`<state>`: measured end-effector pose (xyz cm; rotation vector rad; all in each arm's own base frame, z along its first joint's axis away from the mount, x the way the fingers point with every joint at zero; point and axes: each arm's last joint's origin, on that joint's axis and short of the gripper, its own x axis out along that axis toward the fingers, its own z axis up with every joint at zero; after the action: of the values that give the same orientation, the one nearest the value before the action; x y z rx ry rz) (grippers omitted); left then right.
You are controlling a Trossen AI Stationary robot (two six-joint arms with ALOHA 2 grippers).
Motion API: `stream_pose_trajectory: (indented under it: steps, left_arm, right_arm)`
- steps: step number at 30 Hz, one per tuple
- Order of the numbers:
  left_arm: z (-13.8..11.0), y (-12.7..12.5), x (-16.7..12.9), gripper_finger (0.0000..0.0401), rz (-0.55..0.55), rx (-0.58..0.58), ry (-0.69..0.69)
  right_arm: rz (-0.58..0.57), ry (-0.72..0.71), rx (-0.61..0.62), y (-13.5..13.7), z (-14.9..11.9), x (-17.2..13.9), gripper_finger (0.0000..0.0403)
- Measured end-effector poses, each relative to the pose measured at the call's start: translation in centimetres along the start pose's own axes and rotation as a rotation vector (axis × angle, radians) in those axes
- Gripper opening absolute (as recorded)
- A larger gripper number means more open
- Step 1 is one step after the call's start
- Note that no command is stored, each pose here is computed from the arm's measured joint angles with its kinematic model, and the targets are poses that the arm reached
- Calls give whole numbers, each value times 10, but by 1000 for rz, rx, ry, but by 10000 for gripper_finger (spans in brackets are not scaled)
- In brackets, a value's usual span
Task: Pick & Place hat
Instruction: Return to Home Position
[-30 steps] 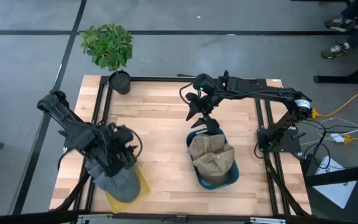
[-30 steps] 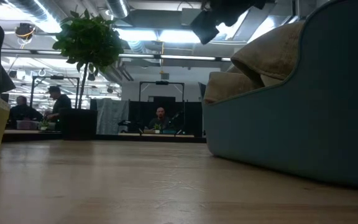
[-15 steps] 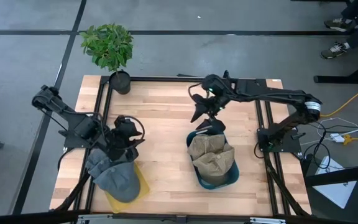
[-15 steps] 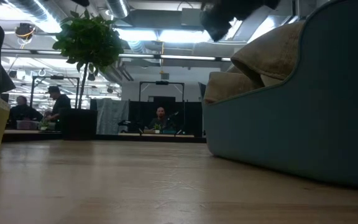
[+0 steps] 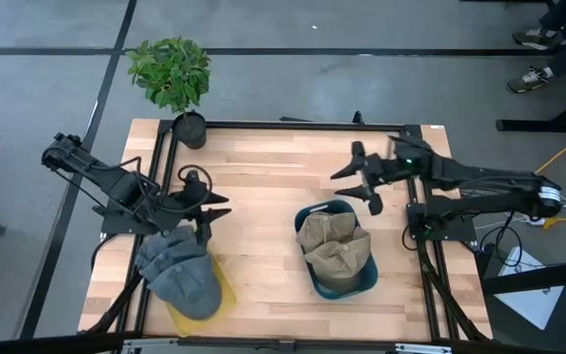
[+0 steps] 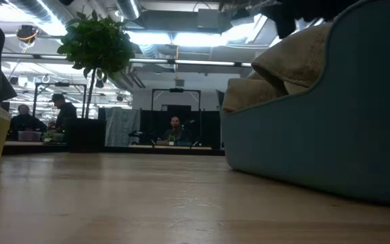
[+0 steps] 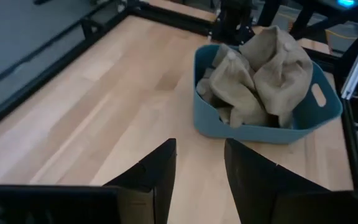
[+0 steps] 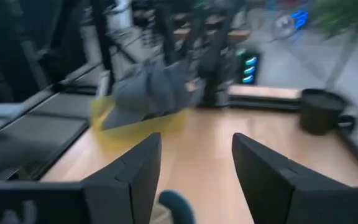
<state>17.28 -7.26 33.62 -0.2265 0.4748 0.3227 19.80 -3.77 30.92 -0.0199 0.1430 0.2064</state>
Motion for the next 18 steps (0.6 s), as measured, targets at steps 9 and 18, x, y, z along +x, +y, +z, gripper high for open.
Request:
stream_pose_trajectory:
  steps: [9, 18]
  left_arm:
    - [-8, 7, 6, 132, 32, 16, -46]
    - [-13, 11, 7, 132, 53, 21, -50]
  right_arm:
    - [-328, -113, -2, 9, -34, -34, 196]
    - [-491, -231, -16, 18, -80, -55, 196]
